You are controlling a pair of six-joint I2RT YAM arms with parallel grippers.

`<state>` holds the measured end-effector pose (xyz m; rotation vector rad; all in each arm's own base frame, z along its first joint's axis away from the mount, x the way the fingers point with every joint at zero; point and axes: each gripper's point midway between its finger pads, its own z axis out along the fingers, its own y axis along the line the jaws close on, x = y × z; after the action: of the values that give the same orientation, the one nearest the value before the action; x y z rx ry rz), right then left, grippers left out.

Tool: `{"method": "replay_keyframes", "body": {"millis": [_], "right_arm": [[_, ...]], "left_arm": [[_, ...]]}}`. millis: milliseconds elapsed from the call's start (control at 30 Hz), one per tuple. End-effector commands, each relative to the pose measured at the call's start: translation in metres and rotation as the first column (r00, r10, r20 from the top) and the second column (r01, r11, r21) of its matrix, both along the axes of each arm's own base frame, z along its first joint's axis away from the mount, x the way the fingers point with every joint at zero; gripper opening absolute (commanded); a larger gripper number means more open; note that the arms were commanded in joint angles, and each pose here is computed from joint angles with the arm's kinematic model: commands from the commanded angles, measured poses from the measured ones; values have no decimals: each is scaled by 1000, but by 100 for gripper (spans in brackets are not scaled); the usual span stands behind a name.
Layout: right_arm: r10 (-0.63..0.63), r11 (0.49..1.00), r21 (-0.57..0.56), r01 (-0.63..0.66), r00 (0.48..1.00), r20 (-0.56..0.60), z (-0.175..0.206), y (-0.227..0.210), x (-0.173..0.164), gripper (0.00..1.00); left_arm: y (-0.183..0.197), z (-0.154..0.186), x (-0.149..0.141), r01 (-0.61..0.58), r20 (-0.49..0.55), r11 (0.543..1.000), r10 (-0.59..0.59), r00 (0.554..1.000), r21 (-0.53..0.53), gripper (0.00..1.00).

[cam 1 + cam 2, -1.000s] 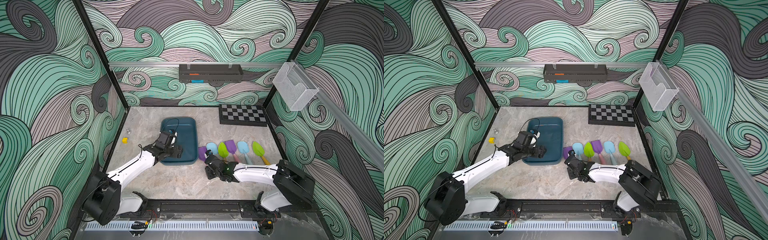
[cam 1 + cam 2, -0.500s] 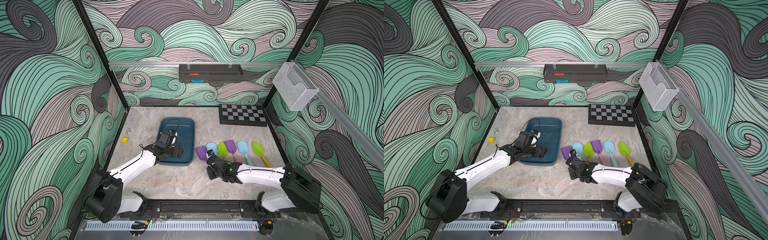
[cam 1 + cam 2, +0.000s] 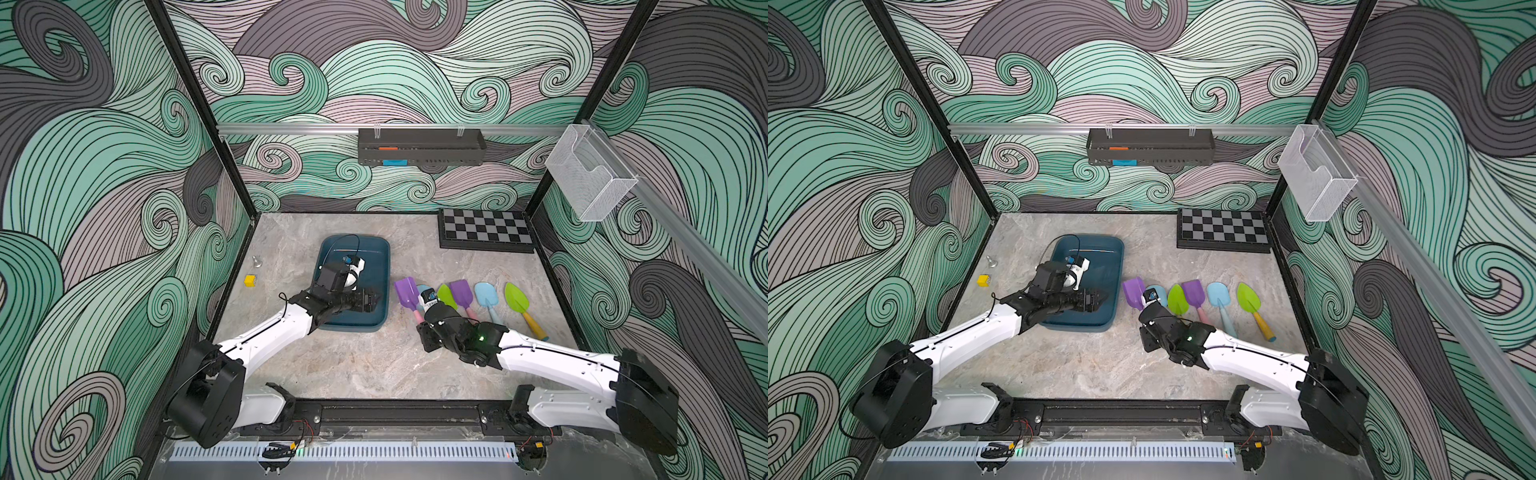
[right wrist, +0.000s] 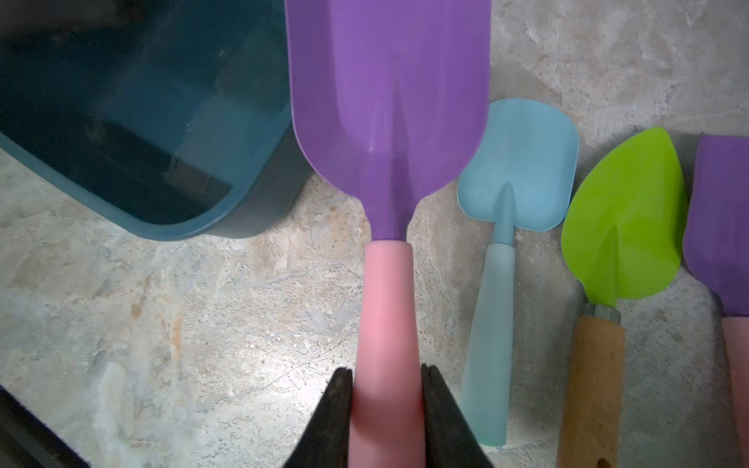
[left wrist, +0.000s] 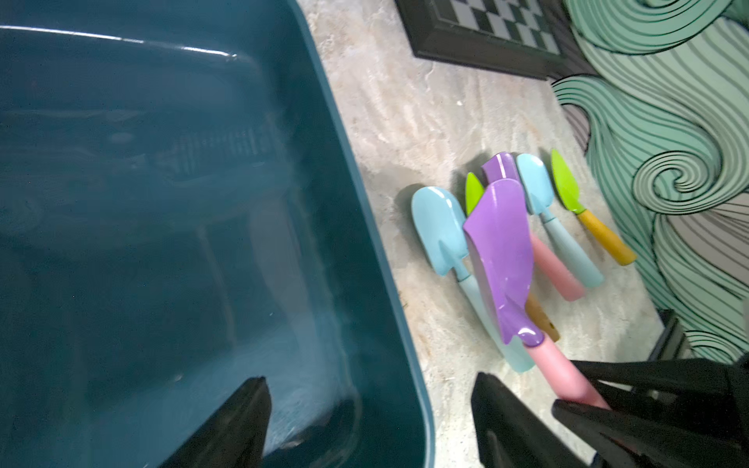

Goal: Put the shovel into the storage box
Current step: Pick up the shovel from the center of the board.

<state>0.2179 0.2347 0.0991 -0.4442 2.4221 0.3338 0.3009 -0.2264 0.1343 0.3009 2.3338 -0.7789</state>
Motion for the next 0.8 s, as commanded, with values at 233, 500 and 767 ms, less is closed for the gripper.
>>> {"method": "replay_keyframes", "body": {"millis": [233,500,767], "right_arm": [[83,996,20,-84,994,66,30,34,3,0],[108,993,33,-111,991,76,34,45,-1,0],[120,992,36,-123,989,84,34,50,0,0]], "left_arm": [[-39,33,1,76,69,989,-68,995,-126,80],[-49,30,6,80,55,988,-74,996,-135,43],[-60,31,7,105,35,981,-100,994,-163,11]]}}
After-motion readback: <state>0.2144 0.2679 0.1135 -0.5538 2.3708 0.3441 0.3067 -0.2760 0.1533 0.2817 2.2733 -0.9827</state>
